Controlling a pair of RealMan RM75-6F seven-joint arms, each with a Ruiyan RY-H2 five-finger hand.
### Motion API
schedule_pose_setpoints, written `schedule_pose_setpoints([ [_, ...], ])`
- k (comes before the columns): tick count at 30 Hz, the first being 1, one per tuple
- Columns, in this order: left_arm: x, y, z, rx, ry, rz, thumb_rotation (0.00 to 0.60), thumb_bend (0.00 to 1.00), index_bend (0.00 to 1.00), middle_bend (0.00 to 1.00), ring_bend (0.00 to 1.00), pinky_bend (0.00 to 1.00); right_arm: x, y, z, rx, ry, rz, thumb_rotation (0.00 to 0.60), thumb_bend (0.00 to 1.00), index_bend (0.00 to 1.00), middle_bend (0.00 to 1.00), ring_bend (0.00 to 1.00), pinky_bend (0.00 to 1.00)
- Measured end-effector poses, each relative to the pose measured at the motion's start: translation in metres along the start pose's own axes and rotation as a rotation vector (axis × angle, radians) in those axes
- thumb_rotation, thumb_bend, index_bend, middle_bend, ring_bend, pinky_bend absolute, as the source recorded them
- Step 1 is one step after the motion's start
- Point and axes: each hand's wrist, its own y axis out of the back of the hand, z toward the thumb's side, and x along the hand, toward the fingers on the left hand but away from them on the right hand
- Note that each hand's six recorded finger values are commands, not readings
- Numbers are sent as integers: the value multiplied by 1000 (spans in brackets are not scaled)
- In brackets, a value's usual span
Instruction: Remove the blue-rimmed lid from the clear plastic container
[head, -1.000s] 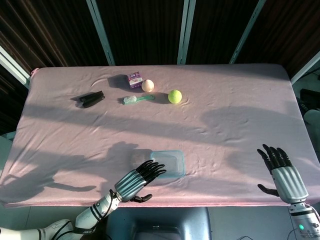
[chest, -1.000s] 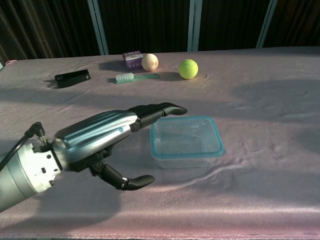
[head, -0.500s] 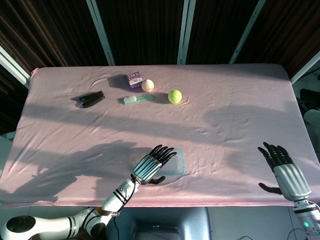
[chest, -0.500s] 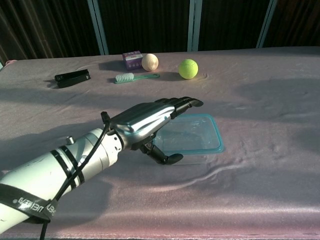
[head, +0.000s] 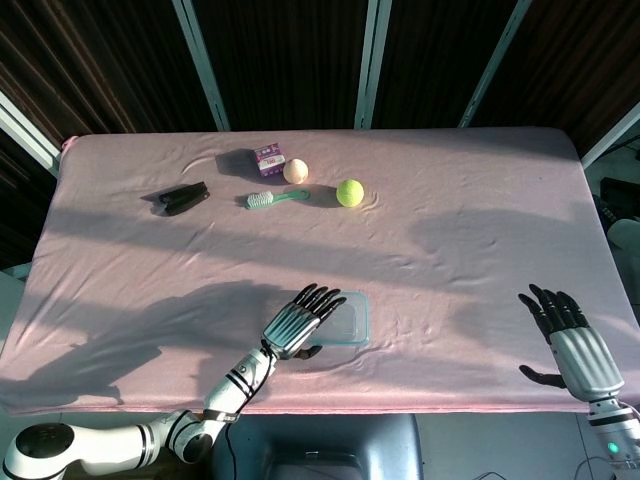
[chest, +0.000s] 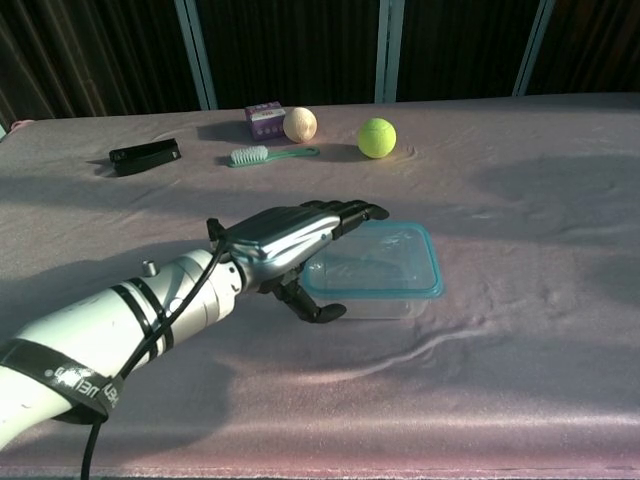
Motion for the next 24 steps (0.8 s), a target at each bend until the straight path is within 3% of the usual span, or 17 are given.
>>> schedule_pose_setpoints([
  [7, 7, -2, -8, 23, 23, -32, 600, 268, 0, 0, 0, 8, 1, 0, -1, -1, 3, 2, 600, 114, 0, 0, 0, 0],
  [11, 10, -1, -14, 30, 42, -36, 600, 274, 0, 12, 61, 90, 1, 0, -4, -1, 0, 1, 600, 115, 0, 0, 0, 0],
  [19, 14, -3, -15, 30, 49, -36, 600, 289, 0, 378, 431, 390, -3, -4, 1, 19, 19, 18, 600, 115, 0, 0, 0, 0],
  [24, 13, -3, -15, 31, 51, -31, 600, 295, 0, 463, 521, 469, -9, -9, 14, 60, 65, 34, 600, 115, 0, 0, 0, 0],
])
